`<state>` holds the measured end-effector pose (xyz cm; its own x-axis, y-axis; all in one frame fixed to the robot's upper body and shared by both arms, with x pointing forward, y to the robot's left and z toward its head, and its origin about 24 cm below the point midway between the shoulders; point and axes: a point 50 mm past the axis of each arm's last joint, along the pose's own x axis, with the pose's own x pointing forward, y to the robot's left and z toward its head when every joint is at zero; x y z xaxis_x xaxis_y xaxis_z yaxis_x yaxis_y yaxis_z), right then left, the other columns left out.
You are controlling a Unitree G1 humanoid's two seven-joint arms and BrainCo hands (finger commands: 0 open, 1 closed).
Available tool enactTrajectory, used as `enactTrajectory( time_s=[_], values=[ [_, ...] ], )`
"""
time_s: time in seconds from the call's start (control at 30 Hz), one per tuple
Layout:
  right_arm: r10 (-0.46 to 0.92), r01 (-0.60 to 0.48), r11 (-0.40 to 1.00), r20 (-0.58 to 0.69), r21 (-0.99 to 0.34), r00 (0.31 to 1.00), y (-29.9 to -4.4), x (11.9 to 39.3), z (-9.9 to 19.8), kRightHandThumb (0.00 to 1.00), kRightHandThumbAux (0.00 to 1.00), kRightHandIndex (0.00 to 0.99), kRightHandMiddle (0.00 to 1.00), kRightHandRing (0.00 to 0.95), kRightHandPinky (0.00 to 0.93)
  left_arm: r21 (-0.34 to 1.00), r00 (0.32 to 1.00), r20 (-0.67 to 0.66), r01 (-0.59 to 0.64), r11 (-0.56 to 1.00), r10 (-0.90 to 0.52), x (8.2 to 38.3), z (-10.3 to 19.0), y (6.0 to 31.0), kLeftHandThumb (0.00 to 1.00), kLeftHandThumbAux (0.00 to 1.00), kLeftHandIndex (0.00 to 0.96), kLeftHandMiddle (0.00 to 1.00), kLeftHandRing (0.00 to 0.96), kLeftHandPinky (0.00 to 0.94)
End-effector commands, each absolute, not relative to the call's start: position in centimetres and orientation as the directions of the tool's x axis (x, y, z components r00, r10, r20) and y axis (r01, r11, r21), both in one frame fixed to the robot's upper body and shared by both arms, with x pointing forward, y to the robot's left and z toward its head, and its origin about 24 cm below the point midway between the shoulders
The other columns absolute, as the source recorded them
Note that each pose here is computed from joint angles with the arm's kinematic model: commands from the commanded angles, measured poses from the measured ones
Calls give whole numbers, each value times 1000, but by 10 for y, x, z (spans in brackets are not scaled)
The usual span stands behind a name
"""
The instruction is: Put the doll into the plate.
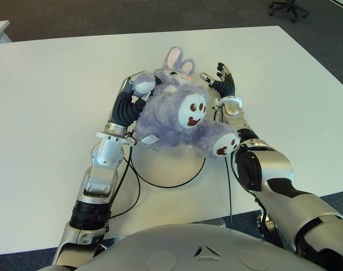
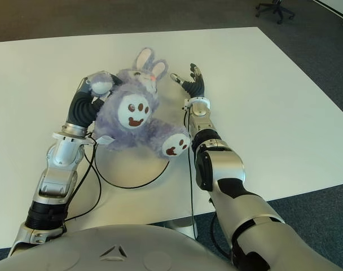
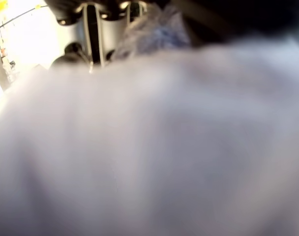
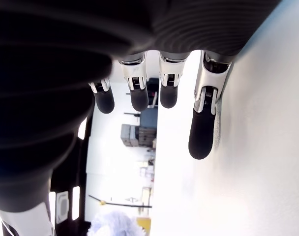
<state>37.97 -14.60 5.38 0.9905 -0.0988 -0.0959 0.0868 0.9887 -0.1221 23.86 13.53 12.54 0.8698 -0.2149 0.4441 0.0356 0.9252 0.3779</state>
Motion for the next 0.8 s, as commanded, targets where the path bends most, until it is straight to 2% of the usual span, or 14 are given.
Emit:
enactTrajectory(
  time_s=[0.03,0.2,0.8],
  values=[
    [-124,86,989,-362,-120,924,-153,342,-13,82,717,78,50,32,41,388,882,421,34,921,-210,237,116,136,844,665,412,579,725,655],
    [-122,83,989,-362,-121,924,-153,342,-13,78,713,74,48,31,41,388,884,413,46,920,-219,237,115,136,842,666,403,562,696,662],
    [-127,91,989,-363,-114,923,-154,341,-14,90,723,83,58,39,46,378,891,390,77,923,-234,237,113,136,840,667,399,559,700,687]
  ],
)
